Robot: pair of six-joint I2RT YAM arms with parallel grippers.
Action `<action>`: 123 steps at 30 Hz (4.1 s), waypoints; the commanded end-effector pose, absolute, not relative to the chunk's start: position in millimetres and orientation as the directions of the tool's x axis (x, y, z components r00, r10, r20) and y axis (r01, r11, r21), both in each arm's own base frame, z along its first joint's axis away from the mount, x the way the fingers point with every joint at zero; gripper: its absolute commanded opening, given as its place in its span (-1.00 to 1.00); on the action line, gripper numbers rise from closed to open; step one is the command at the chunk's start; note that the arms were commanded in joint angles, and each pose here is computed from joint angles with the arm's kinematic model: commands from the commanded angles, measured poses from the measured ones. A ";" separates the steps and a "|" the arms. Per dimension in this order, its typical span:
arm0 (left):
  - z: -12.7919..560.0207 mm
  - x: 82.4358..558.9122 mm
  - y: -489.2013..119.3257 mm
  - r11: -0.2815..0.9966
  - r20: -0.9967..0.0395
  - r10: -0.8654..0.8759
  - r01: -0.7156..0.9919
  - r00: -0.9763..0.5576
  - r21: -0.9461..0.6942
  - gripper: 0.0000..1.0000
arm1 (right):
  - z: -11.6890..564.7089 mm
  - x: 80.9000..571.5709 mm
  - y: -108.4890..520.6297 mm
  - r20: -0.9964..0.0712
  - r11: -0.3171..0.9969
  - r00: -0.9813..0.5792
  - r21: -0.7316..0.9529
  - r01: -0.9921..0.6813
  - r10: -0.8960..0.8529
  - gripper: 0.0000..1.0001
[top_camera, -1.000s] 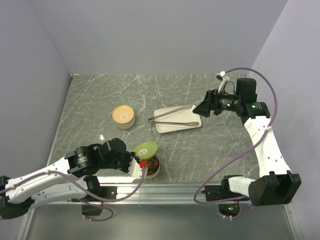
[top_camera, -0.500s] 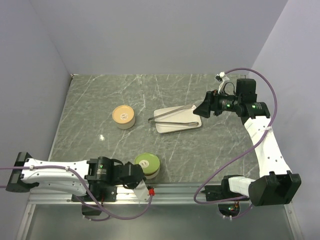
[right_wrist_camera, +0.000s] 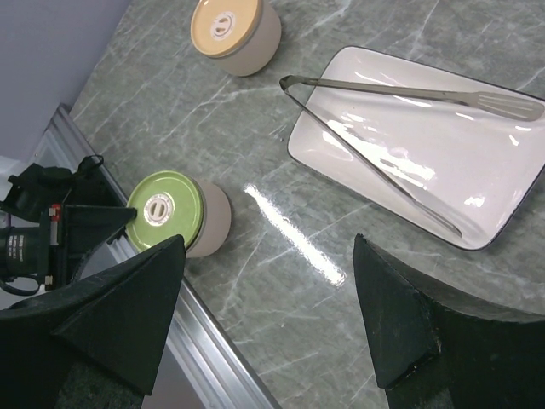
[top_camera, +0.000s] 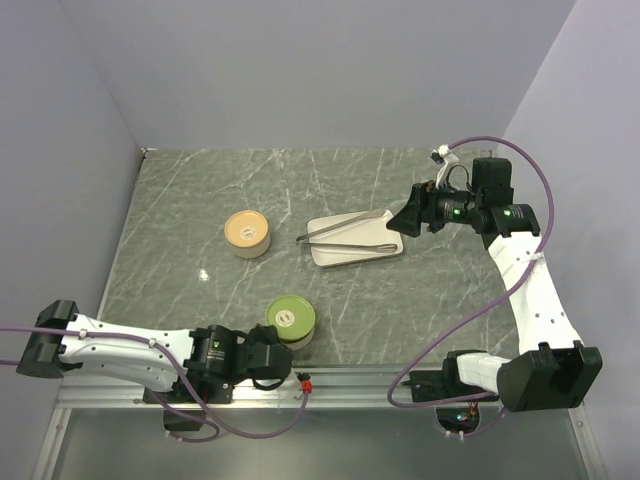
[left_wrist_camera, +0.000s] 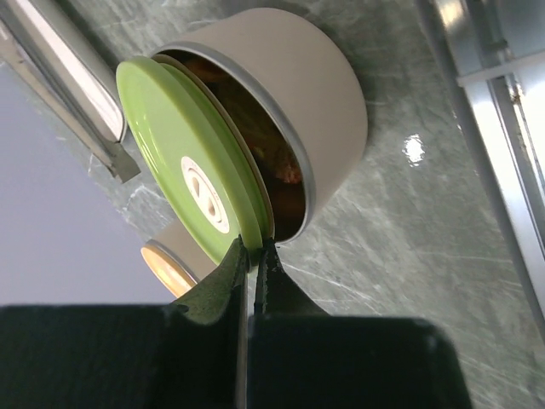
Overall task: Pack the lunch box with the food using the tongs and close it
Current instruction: Put the lid back on the lunch box
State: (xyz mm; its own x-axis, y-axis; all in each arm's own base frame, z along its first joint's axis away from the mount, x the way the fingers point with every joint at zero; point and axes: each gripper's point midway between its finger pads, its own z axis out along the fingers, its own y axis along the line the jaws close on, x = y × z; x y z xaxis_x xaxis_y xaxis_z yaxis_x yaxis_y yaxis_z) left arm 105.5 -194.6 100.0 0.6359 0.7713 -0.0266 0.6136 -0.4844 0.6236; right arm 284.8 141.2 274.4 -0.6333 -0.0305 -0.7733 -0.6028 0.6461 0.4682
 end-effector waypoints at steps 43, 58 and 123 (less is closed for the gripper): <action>147.3 80.9 -220.7 -0.117 -0.439 0.893 0.993 0.101 -0.008 -0.68 | 281.9 285.2 137.0 -0.791 0.659 -0.610 0.432 -0.616 -0.051 0.72; 93.0 96.4 -220.0 -0.048 -0.366 0.930 0.997 0.024 -0.056 -0.89 | 274.8 287.8 135.5 -0.777 0.669 -0.627 0.438 -0.601 -0.055 0.71; 156.3 146.7 -254.7 -0.120 -0.327 0.932 0.984 0.157 0.130 0.35 | 293.1 306.9 102.1 -0.763 0.679 -0.639 0.517 -0.521 0.091 0.80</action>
State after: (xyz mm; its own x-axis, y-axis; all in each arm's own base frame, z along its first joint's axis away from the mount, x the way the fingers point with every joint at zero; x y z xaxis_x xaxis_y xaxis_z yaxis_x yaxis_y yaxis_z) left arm 156.9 -250.9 151.9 0.0731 0.9183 -0.3890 0.9921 -0.0270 0.1227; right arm 292.8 117.0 261.8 -0.6919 0.0183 -0.7218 -0.5164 0.6862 0.5124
